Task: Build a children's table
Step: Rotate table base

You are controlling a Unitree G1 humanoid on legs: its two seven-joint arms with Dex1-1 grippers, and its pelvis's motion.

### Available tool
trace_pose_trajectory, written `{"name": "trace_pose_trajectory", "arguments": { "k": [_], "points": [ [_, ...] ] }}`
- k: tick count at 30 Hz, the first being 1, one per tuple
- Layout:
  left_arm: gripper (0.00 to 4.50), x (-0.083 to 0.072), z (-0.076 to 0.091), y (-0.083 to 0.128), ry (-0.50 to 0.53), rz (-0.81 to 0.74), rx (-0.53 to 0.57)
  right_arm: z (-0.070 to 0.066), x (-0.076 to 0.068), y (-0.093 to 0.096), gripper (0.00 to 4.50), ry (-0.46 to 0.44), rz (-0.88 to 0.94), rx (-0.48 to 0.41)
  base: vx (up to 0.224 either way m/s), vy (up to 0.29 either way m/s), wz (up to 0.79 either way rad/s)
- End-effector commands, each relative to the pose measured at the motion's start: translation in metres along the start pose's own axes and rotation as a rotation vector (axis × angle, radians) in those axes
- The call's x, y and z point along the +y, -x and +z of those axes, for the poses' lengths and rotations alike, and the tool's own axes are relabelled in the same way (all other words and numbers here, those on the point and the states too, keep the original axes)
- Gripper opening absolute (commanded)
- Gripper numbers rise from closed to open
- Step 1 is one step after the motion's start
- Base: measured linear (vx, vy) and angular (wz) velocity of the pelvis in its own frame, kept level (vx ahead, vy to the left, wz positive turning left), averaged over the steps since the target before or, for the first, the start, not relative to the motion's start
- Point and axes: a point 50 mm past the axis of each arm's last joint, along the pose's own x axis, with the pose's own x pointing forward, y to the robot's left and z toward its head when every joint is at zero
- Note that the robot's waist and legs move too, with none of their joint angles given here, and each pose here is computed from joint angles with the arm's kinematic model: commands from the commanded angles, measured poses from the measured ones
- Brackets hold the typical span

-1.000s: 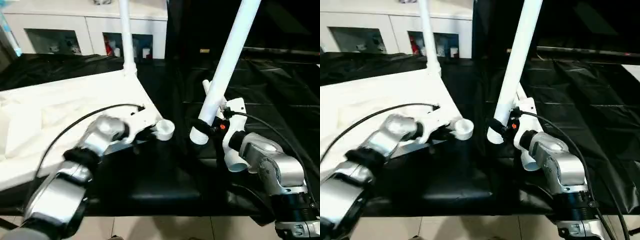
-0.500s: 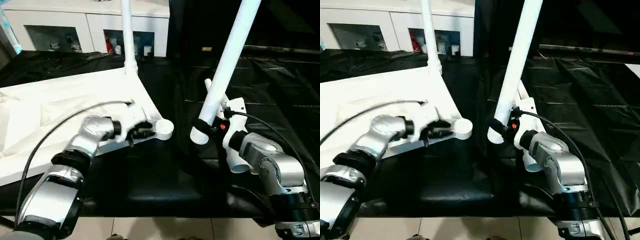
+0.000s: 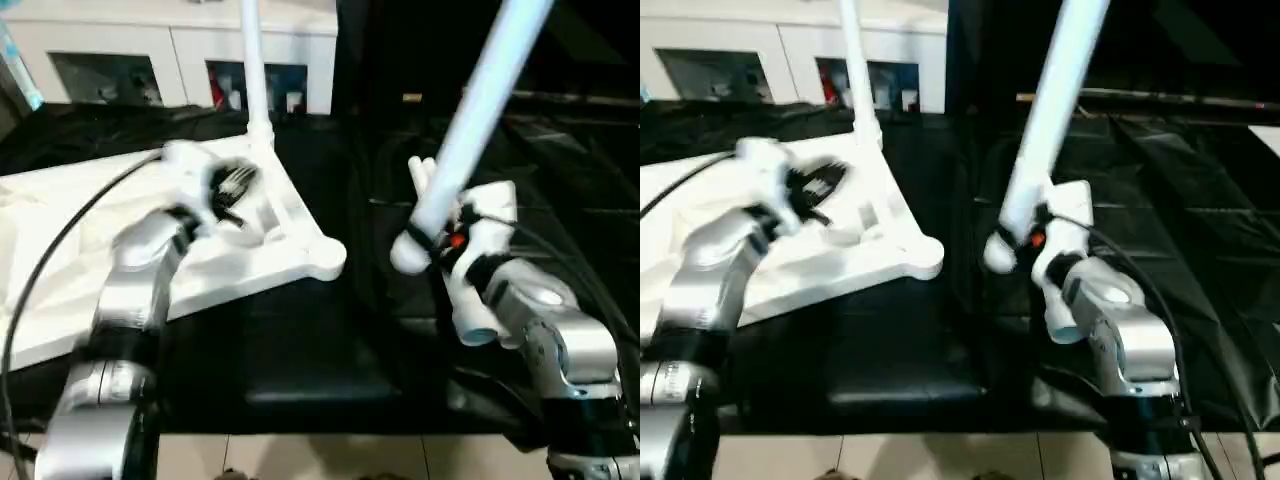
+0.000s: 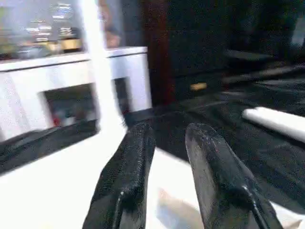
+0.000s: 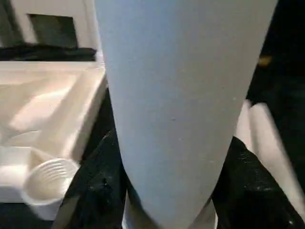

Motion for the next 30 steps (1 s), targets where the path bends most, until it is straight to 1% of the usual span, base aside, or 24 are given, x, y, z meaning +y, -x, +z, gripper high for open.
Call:
{"name": "trace_pose_trajectory", "arguments": {
  "k": [1, 3, 4, 5, 6, 7, 8, 9, 10, 12, 13, 14, 16, 18, 19, 20, 21, 22, 25, 28, 29, 30],
  "points": [
    [1.48, -0.006, 0.0, -0.001, -0.043, 0.031, 0.035, 0.0, 0.006, 0.001, 1.93, -0.022, 0.012, -0.017, 0.0, 0.0, 0.0],
    [1.48, -0.014, -0.005, -0.005, -0.081, -0.046, 0.063, -0.003, 0.011, -0.002, 1.93, -0.039, 0.036, -0.001, 0.0, 0.0, 0.0],
    [1.48, -0.016, -0.006, -0.006, -0.081, -0.081, 0.078, -0.004, 0.012, -0.003, 1.93, -0.036, 0.048, 0.006, 0.0, 0.0, 0.0],
    [1.65, -0.019, -0.008, -0.007, -0.08, -0.115, 0.093, -0.005, 0.014, -0.003, 1.93, -0.033, 0.06, 0.013, 0.0, 0.0, 0.0],
    [1.75, -0.024, -0.008, -0.011, -0.058, -0.236, 0.12, -0.007, 0.017, -0.006, 1.93, -0.021, 0.092, 0.036, 0.0, 0.0, 0.0],
    [1.81, -0.025, -0.007, -0.014, -0.073, -0.3, 0.14, -0.007, 0.018, -0.007, 1.93, -0.026, 0.114, 0.045, 0.0, 0.0, 0.0],
    [1.81, -0.024, -0.007, -0.015, -0.087, -0.32, 0.166, -0.007, 0.019, -0.007, 1.93, -0.025, 0.124, 0.045, 0.0, 0.0, 0.0],
    [1.87, -0.023, -0.009, -0.016, -0.124, -0.365, 0.199, -0.007, 0.019, -0.008, 1.93, -0.023, 0.139, 0.046, 0.0, 0.0, 0.0],
    [2.17, -0.023, -0.01, -0.017, -0.147, -0.4, 0.238, -0.007, 0.019, -0.008, 1.93, -0.025, 0.15, 0.05, 0.0, 0.0, 0.0],
    [2.26, -0.023, -0.011, -0.017, -0.157, -0.415, 0.254, -0.007, 0.019, -0.008, 1.93, -0.027, 0.154, 0.052, 0.0, 0.0, 0.0],
    [2.29, -0.024, -0.012, -0.017, -0.169, -0.483, 0.279, -0.008, 0.018, -0.008, 1.93, -0.021, 0.168, 0.062, 0.0, 0.0, 0.0],
    [2.42, -0.024, -0.012, -0.017, -0.169, -0.492, 0.284, -0.008, 0.018, -0.008, 1.93, -0.021, 0.169, 0.063, 0.0, 0.0, 0.0],
    [2.42, -0.022, -0.021, -0.01, -0.19, -0.698, 0.42, -0.011, 0.016, -0.007, 1.93, -0.017, 0.203, 0.092, 0.0, 0.0, 0.0],
    [2.42, -0.019, -0.025, -0.006, -0.188, -0.753, 0.473, -0.011, 0.015, -0.006, 1.93, -0.02, 0.204, 0.099, 0.0, 0.0, 0.0],
    [2.42, -0.015, -0.028, -0.003, -0.175, -0.79, 0.524, -0.012, 0.013, -0.006, 1.93, -0.021, 0.202, 0.102, 0.0, 0.0, 0.0],
    [2.26, -0.015, -0.028, -0.002, -0.163, -0.802, 0.538, -0.012, 0.013, -0.006, 1.93, -0.022, 0.201, 0.103, 0.0, 0.0, 0.0],
    [2.26, -0.015, -0.028, -0.002, -0.159, -0.808, 0.542, -0.012, 0.013, -0.006, 1.93, -0.022, 0.201, 0.104, 0.0, 0.0, 0.0],
    [2.16, -0.016, -0.028, 0.0, -0.144, -0.829, 0.558, -0.012, 0.012, -0.005, 1.93, -0.022, 0.2, 0.106, 0.0, 0.0, 0.0],
    [1.88, -0.016, -0.028, -0.001, -0.157, -0.83, 0.566, -0.012, 0.012, -0.004, 1.93, -0.022, 0.203, 0.108, 0.0, 0.0, 0.0],
    [1.71, -0.013, -0.03, -0.009, -0.17, -0.768, 0.58, -0.011, 0.012, -0.005, 1.93, -0.017, 0.211, 0.112, 0.0, 0.0, 0.0],
    [1.51, -0.012, -0.03, -0.01, -0.169, -0.764, 0.581, -0.011, 0.012, -0.005, 1.93, -0.017, 0.212, 0.112, 0.0, 0.0, 0.0],
    [1.43, -0.012, -0.03, -0.01, -0.167, -0.769, 0.585, -0.011, 0.012, -0.006, 1.93, -0.016, 0.214, 0.112, 0.0, 0.0, 0.0]
  ]
}}
